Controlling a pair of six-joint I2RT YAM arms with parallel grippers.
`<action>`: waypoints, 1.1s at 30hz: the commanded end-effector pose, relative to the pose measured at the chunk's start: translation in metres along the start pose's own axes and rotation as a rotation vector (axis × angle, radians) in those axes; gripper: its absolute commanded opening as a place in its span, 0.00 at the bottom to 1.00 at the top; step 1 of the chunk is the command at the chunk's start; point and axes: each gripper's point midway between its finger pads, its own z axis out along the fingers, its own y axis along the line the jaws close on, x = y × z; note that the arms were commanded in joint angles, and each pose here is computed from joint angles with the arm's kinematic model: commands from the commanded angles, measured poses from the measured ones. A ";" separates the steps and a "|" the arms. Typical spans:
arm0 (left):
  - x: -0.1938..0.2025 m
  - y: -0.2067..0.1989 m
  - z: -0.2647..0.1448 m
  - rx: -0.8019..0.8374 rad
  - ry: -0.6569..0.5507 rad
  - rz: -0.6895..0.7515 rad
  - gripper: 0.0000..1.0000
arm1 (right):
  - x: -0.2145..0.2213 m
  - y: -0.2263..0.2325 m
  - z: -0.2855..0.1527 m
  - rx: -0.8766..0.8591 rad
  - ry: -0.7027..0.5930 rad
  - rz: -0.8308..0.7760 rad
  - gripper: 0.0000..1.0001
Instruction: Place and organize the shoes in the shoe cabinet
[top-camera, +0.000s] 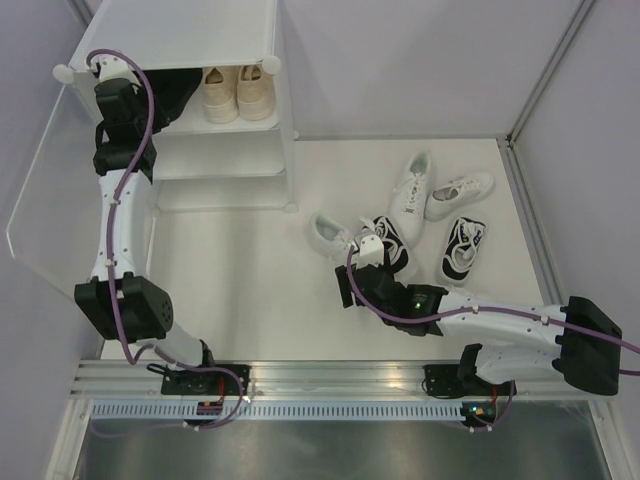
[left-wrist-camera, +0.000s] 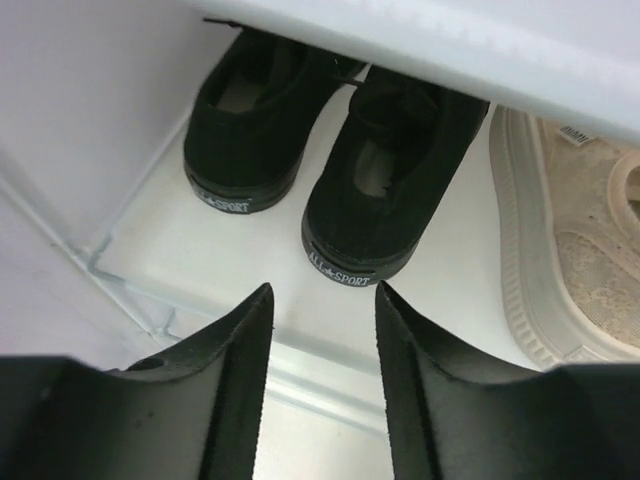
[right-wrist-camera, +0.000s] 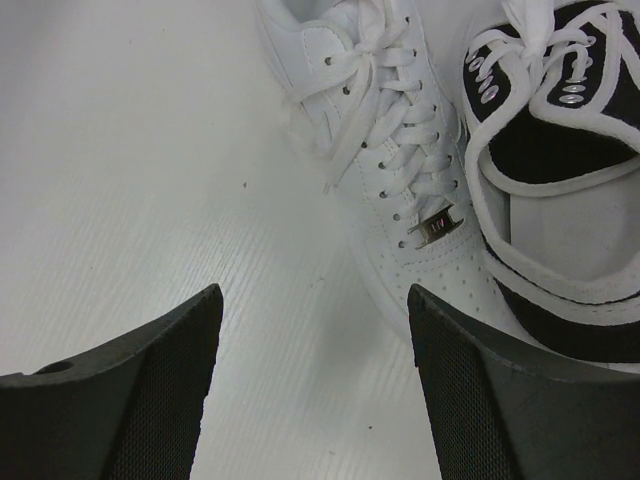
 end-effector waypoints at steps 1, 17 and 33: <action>0.017 -0.015 0.019 0.061 0.054 -0.020 0.48 | -0.006 0.000 -0.002 -0.003 -0.028 0.029 0.79; 0.025 -0.023 0.060 0.061 0.061 -0.052 0.45 | -0.002 0.001 0.003 0.008 -0.016 0.016 0.79; 0.016 -0.040 -0.099 0.273 0.087 -0.163 0.91 | -0.036 0.000 -0.016 0.010 -0.068 0.053 0.79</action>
